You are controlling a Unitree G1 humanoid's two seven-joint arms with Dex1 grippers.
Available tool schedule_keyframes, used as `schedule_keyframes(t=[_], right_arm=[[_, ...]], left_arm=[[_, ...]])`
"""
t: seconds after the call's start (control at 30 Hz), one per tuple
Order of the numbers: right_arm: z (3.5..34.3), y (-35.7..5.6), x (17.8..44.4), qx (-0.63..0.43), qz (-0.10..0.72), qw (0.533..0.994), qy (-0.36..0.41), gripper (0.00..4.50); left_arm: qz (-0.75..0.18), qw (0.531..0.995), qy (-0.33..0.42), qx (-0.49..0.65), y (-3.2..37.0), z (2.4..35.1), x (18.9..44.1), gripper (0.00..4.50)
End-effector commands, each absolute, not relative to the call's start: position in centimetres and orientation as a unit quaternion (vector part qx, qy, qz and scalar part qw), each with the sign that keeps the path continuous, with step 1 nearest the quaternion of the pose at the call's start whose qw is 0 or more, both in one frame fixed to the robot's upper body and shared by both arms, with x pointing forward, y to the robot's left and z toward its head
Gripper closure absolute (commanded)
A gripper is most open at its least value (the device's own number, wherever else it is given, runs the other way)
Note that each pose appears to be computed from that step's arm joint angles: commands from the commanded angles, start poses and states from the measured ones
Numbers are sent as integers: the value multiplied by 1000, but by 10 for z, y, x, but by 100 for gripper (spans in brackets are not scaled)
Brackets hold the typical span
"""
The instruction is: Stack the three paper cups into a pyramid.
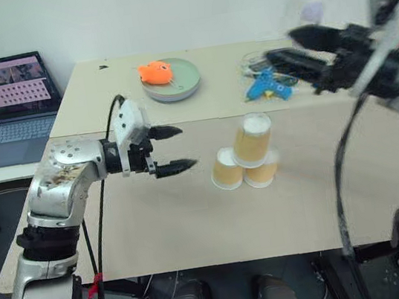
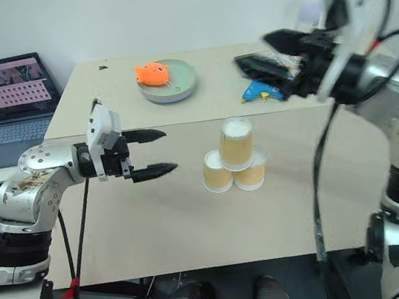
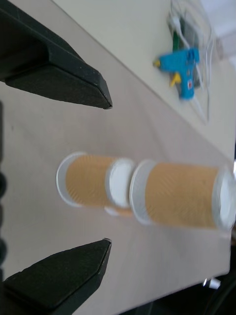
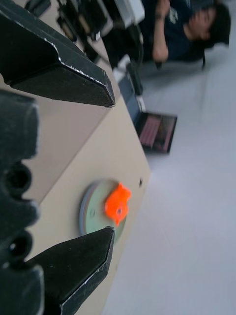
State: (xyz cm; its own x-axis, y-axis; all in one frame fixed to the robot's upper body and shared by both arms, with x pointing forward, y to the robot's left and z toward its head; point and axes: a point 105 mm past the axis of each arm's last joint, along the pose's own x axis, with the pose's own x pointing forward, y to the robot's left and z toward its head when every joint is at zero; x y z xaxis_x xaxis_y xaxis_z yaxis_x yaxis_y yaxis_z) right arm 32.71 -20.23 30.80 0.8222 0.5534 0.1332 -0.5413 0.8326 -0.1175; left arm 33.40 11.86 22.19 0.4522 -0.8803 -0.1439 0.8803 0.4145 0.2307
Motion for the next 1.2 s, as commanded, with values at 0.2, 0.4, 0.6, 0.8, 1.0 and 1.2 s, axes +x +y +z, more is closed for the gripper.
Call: schedule_keyframes(t=[0.2,0.4,0.6,0.8,1.0,1.2], right_arm=[[264,-328,334,-99,-23,994,-27,3],[228,-347,337,-118,-88,987,-57,3],[182,-352,340,-49,-106,990,-76,3],[172,-357,340,-36,-115,990,-76,3],[167,-358,337,-54,-112,990,-69,3],[165,-362,333,-52,-119,989,-65,3]], left_arm=[[-222,972,-47,66,197,224,369,0],[-1,998,-68,14,260,188,360,0],[157,983,-89,-22,299,159,344,0],[193,976,-91,-31,314,147,346,0],[186,977,-97,-29,318,149,351,0],[188,977,-103,-17,326,153,353,0]])
